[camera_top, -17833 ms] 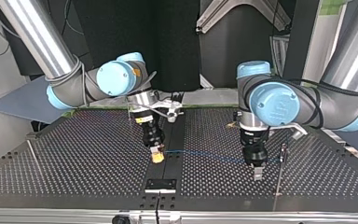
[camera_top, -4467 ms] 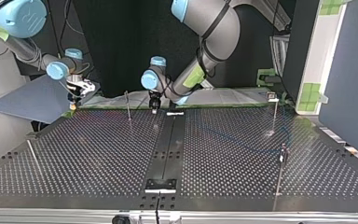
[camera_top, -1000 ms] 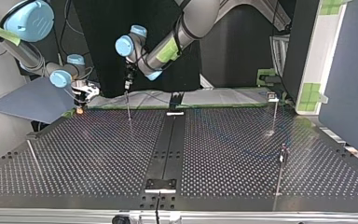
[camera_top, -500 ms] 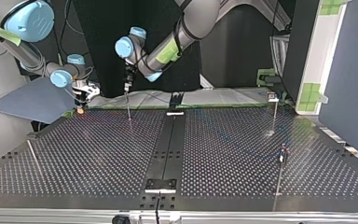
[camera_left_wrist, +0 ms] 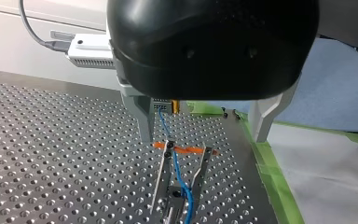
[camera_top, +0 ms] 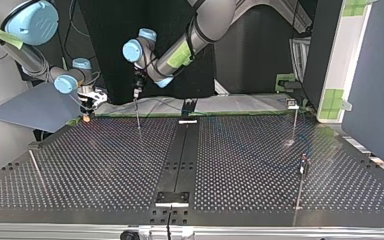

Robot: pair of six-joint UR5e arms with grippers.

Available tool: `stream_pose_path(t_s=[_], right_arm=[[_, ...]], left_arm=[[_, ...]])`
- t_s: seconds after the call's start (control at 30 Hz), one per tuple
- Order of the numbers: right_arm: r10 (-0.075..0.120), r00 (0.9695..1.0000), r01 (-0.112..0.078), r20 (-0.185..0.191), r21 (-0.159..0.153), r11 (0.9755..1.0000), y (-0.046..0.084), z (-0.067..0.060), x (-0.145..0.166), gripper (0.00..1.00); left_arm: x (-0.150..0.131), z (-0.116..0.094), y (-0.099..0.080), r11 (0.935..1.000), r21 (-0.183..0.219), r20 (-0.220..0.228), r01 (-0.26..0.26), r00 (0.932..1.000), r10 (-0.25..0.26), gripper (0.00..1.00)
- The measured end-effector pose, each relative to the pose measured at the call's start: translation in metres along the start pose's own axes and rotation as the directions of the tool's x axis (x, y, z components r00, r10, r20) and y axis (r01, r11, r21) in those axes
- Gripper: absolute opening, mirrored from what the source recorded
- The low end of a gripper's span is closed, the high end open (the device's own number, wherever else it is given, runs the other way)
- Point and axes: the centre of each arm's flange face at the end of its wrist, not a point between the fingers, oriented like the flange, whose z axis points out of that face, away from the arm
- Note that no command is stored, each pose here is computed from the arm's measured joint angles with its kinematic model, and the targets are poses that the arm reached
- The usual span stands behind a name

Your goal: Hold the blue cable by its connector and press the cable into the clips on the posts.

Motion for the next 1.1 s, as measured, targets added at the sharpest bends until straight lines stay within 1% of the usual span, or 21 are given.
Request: stream_pose_path(t_s=[0.33,0.53,0.63,0.73,0.83,0.97,1.1], right_arm=[[0.0,1.0,0.0,0.002,0.007,1.0,-0.002,0.0,-0.001,0.0],[0.0,1.0,0.0,0.002,0.008,1.0,-0.002,0.0,-0.001,0.0],[0.0,1.0,0.0,0.002,0.008,1.0,-0.003,0.0,-0.001,0.0],[0.0,1.0,0.0,0.003,0.008,1.0,-0.002,0.0,-0.002,0.0],[-0.001,1.0,0.001,0.004,0.009,1.0,-0.003,0.0,-0.002,0.0],[-0.002,1.0,0.002,0.004,0.011,0.9999,-0.005,0.0,-0.003,0.0],[-0.001,1.0,0.001,0.004,0.012,0.9999,-0.006,0.0,-0.003,0.0]], left_arm=[[0.008,-0.004,0.005,0.9999,-0.006,-0.019,-0.011,0.9998,0.011,1.0],[0.009,-0.023,0.002,0.9987,-0.028,-0.056,-0.041,0.9976,0.04,1.0],[0.001,-0.032,0.0,0.9982,-0.038,-0.056,-0.045,0.9975,0.043,1.0],[-0.005,-0.039,0.0,0.9981,-0.04,-0.057,-0.047,0.9974,0.045,1.0],[-0.012,-0.05,-0.007,0.9987,-0.024,-0.047,-0.044,0.998,0.043,1.0],[-0.025,-0.062,-0.015,0.9996,-0.005,-0.021,-0.028,0.9994,0.028,1.0],[-0.039,-0.072,-0.021,0.9995,0.013,0.008,-0.027,0.9996,0.027,1.0]])
